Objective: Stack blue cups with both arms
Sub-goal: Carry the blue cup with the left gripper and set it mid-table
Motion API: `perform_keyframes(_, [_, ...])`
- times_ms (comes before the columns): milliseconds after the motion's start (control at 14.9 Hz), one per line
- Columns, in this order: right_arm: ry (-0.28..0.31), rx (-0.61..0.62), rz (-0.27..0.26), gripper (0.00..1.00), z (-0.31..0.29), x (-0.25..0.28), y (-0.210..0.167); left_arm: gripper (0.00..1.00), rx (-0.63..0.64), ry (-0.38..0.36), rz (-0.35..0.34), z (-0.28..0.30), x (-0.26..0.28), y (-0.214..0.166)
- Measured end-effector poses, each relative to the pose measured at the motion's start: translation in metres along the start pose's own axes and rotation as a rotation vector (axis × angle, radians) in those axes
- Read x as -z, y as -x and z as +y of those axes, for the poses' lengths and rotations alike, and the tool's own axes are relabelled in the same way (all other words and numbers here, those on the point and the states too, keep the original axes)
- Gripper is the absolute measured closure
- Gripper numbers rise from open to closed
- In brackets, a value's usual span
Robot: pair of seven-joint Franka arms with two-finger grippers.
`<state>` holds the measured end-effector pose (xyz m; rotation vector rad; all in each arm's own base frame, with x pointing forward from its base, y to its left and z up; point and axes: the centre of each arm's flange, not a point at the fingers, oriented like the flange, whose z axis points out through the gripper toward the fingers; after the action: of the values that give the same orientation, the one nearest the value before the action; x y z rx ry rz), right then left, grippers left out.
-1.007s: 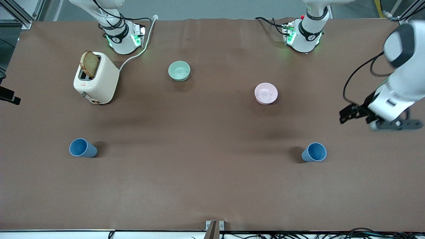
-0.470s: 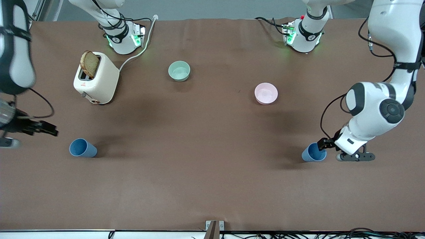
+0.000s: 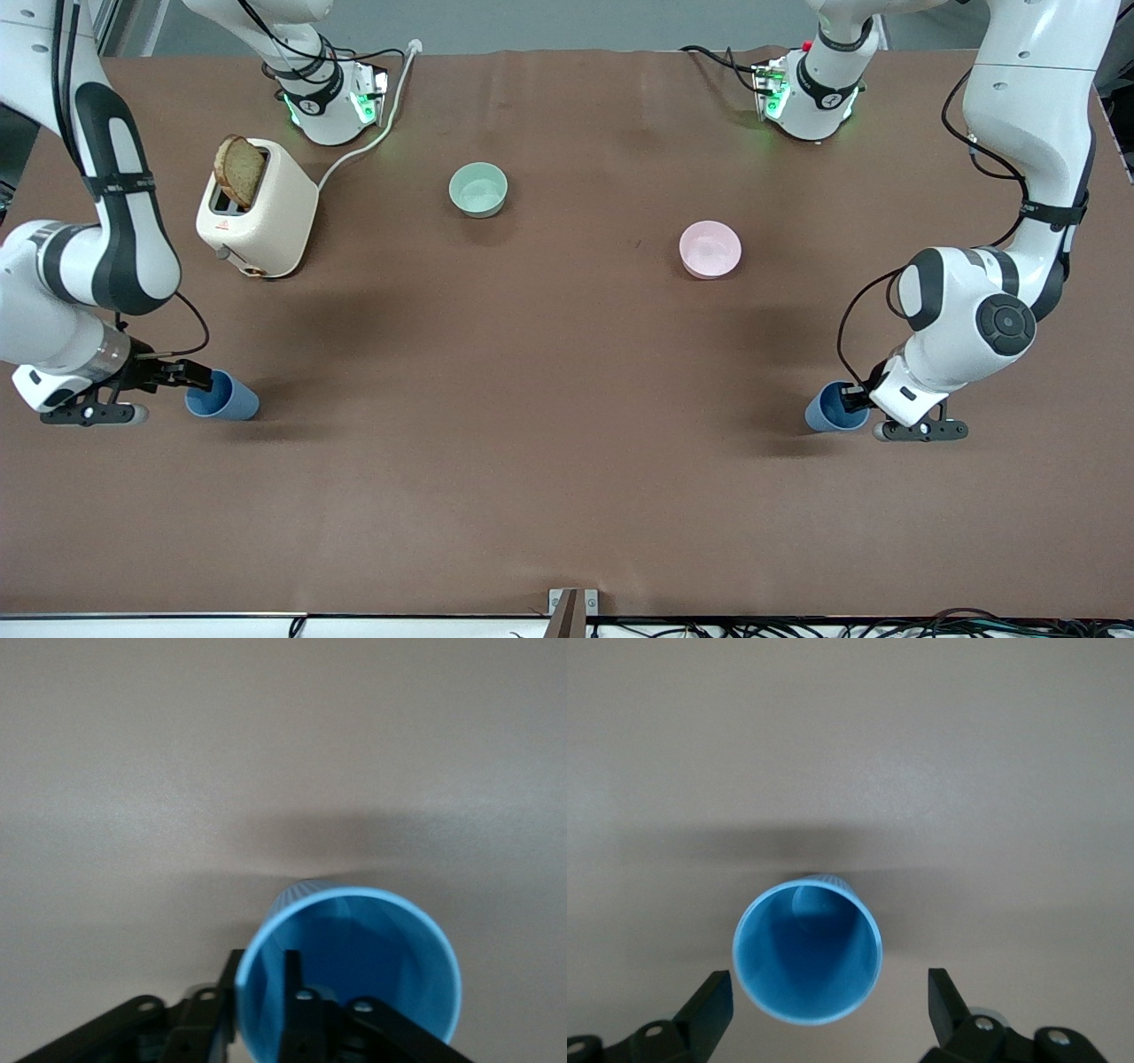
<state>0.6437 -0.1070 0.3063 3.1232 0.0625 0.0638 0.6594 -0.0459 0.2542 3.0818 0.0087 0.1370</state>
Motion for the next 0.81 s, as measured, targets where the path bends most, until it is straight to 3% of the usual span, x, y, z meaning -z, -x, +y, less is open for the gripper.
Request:
perform_keyframes(67, [0.004, 0.019, 0.009, 0.03, 0.001, -0.007, 0.001, 0.95, -0.005, 0.006, 0.004, 0.009, 0.004, -0.001])
perform_keyframes(201, [0.009, 0.04, 0.02, 0.07, 0.005, -0.021, 0.007, 0.96, 0.011, 0.036, -0.004, 0.056, 0.015, 0.001])
perform_keyframes(470, [0.018, 0.05, 0.04, 0.17, 0.006, -0.037, 0.012, 0.96, 0.095, 0.078, -0.031, 0.223, 0.048, 0.035])
perform_keyframes(806, [0.023, 0.052, 0.048, 0.71, 0.006, -0.048, 0.011, 0.96, 0.206, 0.081, -0.077, 0.385, 0.034, 0.119])
